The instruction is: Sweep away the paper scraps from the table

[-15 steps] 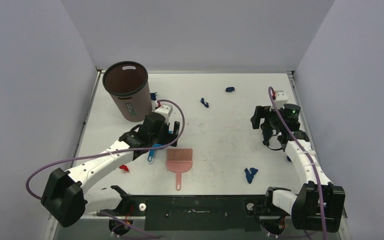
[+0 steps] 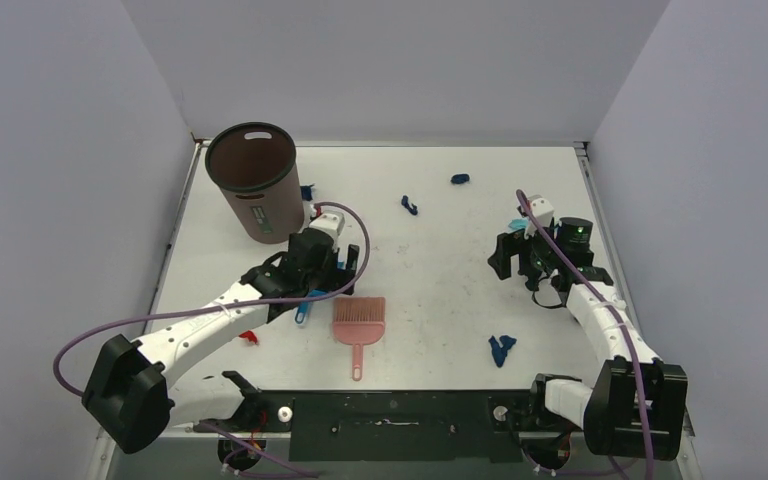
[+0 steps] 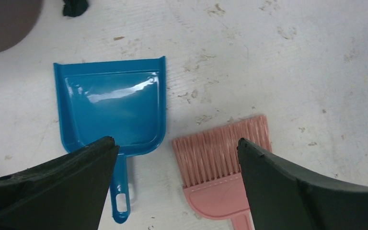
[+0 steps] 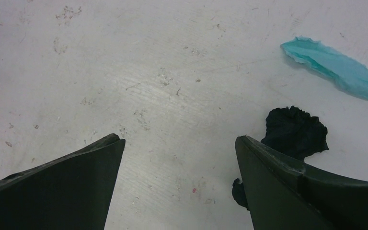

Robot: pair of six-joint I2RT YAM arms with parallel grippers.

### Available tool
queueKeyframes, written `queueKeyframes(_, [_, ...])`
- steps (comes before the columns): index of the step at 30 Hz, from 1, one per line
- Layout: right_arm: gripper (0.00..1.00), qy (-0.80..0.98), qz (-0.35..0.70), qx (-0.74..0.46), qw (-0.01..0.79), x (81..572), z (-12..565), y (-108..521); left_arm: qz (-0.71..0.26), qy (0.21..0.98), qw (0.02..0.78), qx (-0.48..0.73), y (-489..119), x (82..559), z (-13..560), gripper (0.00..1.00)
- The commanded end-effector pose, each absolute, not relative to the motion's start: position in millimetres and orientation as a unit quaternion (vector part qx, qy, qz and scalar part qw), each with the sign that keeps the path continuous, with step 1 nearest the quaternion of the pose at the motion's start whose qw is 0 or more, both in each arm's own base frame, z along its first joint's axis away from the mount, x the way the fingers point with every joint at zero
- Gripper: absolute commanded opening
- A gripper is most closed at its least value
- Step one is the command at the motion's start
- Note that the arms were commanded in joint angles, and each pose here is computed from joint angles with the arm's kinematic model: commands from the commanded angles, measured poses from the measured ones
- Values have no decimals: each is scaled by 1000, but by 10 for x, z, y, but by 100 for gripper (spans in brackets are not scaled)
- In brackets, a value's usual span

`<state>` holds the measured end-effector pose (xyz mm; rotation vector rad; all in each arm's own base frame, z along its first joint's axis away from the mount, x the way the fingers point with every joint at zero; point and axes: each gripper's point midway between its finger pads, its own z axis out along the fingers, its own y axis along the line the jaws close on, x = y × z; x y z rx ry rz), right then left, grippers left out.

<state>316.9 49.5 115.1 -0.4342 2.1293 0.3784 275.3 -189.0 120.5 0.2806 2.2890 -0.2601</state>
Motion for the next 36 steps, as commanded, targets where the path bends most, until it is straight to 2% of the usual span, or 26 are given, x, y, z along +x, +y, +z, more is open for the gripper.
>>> queueKeyframes(1, [90,834,147,-207,489,3306,1446,536,-32,886,463,12,-1566,2925,1381,96])
queueKeyframes(4, [90,829,145,-207,498,3293,1494,539,3,891,453,-4,-1480,2957,1377,96])
queueKeyframes(7, [90,828,139,-209,501,3300,1514,524,-13,898,439,12,-1578,2971,1266,96])
queueKeyframes(10, [90,830,134,-211,498,3309,1505,509,-49,911,403,79,-1825,2937,1171,98])
queueKeyframes(13, [90,832,130,-219,493,3297,1476,502,-90,916,377,100,-2007,2865,1091,77])
queueKeyframes(15, [90,832,128,-224,491,3289,1464,501,-89,922,366,94,-2013,2841,1042,62])
queueKeyframes(16, [90,832,126,-226,491,3291,1472,498,-77,926,361,84,-1973,2830,1012,58])
queueKeyframes(24, [90,821,122,-249,499,3242,1533,531,-25,938,337,70,-1866,2729,846,54])
queueKeyframes(33, [90,827,126,-260,483,3213,1449,566,-17,958,259,119,-2019,2503,461,51])
queueKeyframes(36, [90,827,125,-262,481,3201,1445,563,-20,959,251,127,-2061,2481,408,45])
